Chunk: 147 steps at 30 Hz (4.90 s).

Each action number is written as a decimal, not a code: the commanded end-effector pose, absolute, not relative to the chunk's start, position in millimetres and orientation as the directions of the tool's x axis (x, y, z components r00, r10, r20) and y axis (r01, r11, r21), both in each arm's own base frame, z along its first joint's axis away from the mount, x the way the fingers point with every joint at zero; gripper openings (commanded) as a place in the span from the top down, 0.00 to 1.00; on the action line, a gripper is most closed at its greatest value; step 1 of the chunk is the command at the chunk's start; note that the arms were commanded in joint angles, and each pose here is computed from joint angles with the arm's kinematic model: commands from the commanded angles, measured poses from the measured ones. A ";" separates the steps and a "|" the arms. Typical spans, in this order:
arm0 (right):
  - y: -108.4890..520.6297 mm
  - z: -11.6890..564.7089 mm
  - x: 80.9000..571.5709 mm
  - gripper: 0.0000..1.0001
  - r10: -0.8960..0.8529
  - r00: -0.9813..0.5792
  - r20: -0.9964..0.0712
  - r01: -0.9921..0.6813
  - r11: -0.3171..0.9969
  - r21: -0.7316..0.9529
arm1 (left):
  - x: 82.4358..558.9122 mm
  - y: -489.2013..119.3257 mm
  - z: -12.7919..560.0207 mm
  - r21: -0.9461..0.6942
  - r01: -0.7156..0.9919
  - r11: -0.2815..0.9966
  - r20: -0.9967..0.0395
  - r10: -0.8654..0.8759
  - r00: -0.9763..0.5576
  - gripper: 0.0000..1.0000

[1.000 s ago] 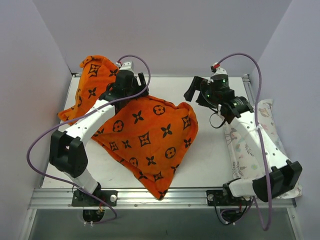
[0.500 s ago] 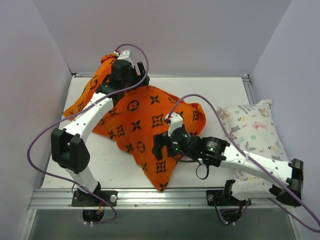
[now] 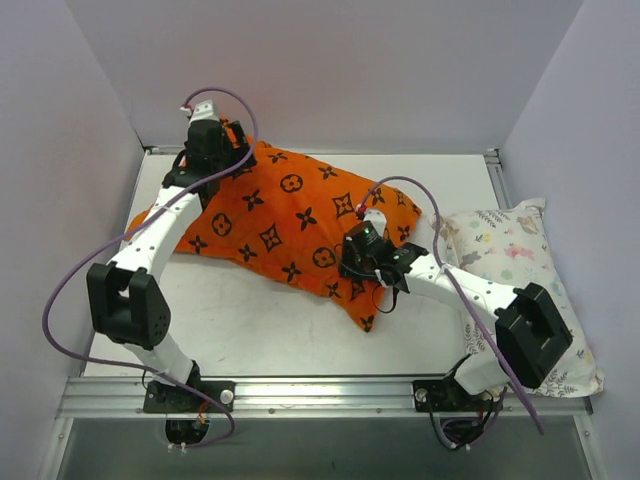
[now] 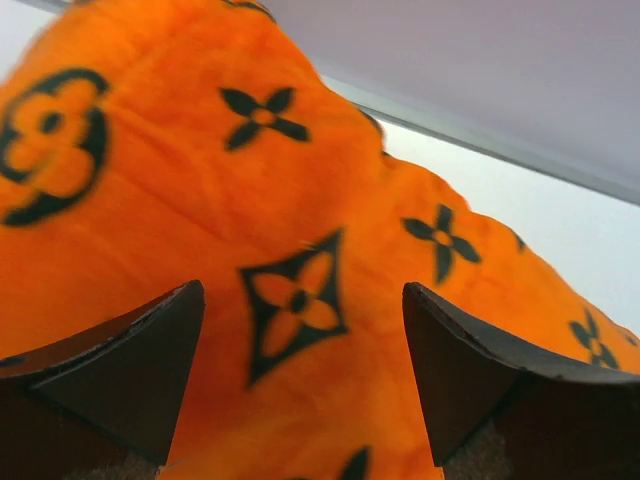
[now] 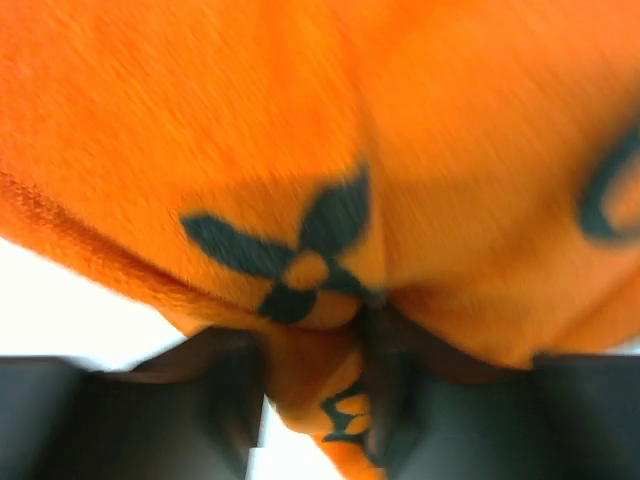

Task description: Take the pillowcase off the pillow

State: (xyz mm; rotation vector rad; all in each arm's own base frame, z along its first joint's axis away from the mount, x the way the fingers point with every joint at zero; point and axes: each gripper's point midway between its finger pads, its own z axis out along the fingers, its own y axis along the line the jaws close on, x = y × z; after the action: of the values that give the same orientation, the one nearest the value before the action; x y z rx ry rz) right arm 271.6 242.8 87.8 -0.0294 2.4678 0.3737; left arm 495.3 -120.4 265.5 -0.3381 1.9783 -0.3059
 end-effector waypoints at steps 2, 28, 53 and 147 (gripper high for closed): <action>197.1 83.8 287.4 0.78 0.151 -0.788 -0.597 0.011 0.973 0.231 | 481.3 -74.2 288.5 -0.362 -0.238 0.901 -0.858 -0.422 -0.294 0.11; 165.7 179.7 404.9 0.29 0.207 -0.741 -0.639 0.005 0.953 0.304 | 361.9 -50.0 121.9 -0.561 -0.476 0.677 -0.524 -0.736 -0.429 0.39; 377.0 192.3 309.0 0.08 -0.542 -0.325 -0.775 -0.603 0.750 -0.271 | 310.8 -134.1 170.5 -0.603 -0.161 0.781 -0.593 -0.574 -0.565 0.18; 254.6 107.2 372.4 0.96 -0.071 -0.763 -0.642 -0.198 0.972 0.127 | 276.0 -147.4 233.4 -0.565 0.068 0.822 -0.702 -0.436 -0.563 0.42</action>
State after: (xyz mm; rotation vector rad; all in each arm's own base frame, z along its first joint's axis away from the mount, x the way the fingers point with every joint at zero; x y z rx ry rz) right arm 398.8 255.1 137.1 -0.1636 2.3066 0.1844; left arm 270.4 -129.2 198.0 -0.4203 2.1401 -0.7056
